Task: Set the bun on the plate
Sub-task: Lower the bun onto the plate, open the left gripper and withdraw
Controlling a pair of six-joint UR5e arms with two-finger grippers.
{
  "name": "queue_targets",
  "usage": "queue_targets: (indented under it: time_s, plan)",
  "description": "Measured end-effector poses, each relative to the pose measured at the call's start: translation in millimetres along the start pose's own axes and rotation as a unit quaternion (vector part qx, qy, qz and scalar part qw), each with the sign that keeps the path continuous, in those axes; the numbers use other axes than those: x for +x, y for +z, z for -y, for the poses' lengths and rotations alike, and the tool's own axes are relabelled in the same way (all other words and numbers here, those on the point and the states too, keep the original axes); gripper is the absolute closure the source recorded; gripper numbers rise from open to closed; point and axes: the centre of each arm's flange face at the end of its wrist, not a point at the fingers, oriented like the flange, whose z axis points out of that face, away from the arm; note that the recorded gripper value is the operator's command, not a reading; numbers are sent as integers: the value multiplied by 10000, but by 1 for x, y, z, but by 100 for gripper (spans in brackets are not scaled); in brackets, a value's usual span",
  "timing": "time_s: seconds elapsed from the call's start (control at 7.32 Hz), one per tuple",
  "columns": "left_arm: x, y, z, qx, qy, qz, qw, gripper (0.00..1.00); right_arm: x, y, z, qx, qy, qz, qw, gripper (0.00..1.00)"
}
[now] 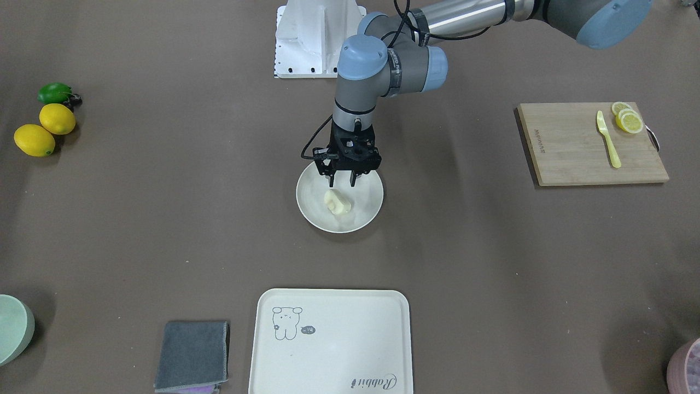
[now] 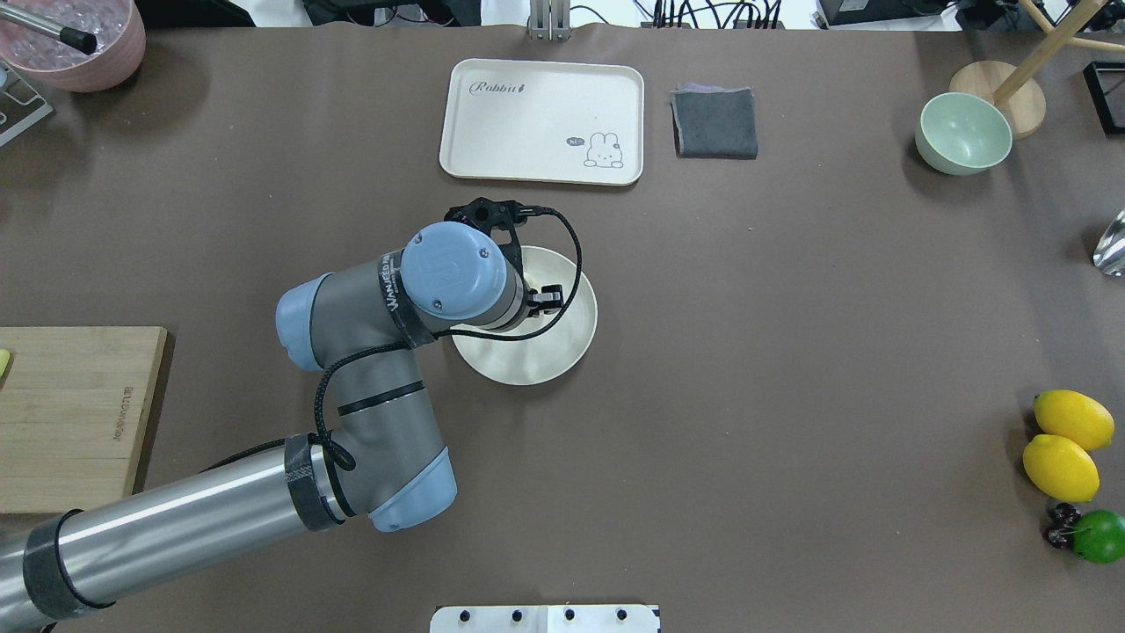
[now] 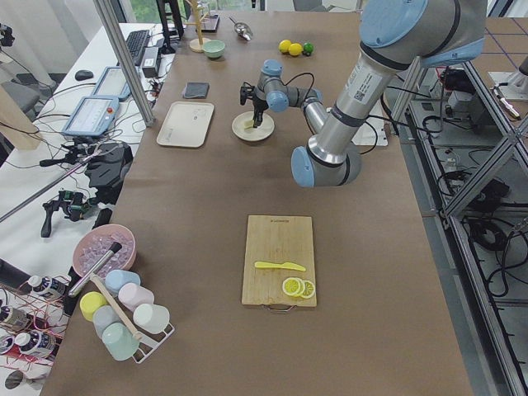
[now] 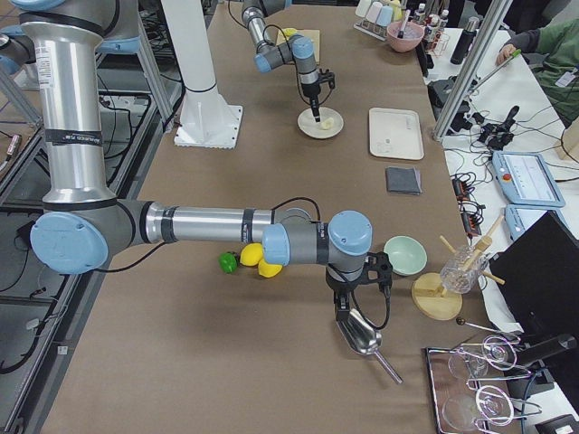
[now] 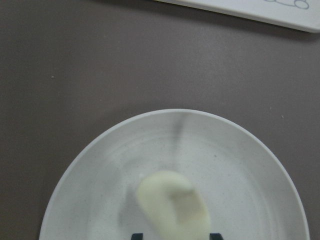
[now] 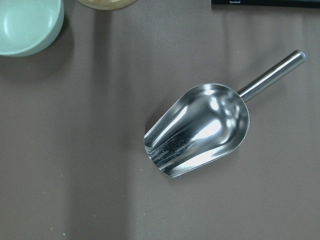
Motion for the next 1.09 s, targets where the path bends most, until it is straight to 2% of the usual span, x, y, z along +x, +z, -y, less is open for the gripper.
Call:
queue_targets:
  time_s: [0.14, 0.27, 0.41, 0.68, 1.09]
  plan:
    - [3, -3, -4, -2, 7, -41, 10000, 46, 0, 0, 0, 1, 11, -2, 10000, 0]
    - [5, -14, 0, 24, 2, -109, 9999, 10, 0, 0, 0, -1, 12, -8, 10000, 0]
    - [0, -34, 15, 30, 45, -105, 9999, 1, 1, 1, -1, -13, 6, -22, 10000, 0]
    - [-52, -91, 65, 85, 258, 164, 9995, 1, 3, 3, -2, -48, 21, -20, 10000, 0]
    - [-191, -127, 145, 668, -32, 550, 9962, 1, 12, 12, -6, -147, 148, 26, 9998, 0]
